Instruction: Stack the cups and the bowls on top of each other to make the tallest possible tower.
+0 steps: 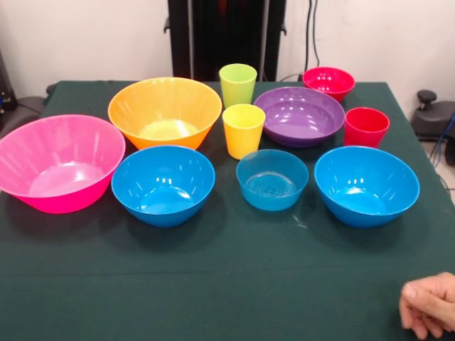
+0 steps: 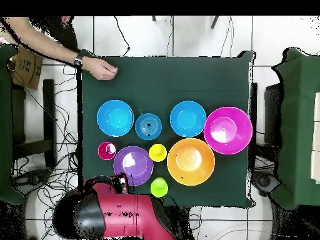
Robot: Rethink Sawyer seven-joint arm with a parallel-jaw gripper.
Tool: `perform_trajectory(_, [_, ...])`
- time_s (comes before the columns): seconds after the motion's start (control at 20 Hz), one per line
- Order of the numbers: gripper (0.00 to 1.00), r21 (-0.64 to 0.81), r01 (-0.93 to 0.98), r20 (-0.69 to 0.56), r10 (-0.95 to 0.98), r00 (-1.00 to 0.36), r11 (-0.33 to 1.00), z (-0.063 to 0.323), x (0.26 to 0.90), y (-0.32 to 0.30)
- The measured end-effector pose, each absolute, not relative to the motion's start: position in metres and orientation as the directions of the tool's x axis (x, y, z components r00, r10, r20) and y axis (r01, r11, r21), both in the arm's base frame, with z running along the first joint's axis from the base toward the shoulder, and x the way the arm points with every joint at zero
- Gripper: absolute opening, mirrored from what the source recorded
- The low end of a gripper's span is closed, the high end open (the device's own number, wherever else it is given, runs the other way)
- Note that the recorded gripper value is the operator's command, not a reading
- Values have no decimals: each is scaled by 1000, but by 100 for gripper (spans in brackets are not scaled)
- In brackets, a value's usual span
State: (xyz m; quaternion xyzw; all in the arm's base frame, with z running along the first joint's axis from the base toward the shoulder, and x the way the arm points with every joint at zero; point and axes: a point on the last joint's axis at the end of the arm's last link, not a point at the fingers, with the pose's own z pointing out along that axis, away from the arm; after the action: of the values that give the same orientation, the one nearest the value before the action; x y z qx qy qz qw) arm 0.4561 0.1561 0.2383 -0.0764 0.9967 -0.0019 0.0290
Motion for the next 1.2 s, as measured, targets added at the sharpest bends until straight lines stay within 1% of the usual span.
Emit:
perform_trajectory(0.2, [100,-11,-132,-75,-132,-988,991,236,459,147])
perform_trajectory(0.5, [100,-19,-89,-120,-91,-989,996,224,469,127])
perform_trajectory(0.85, [100,-15,-61,-130,-62,-990,998,189,478,113])
perform_trajectory(1.2, [100,-5,-68,-106,-69,-992,998,157,475,117])
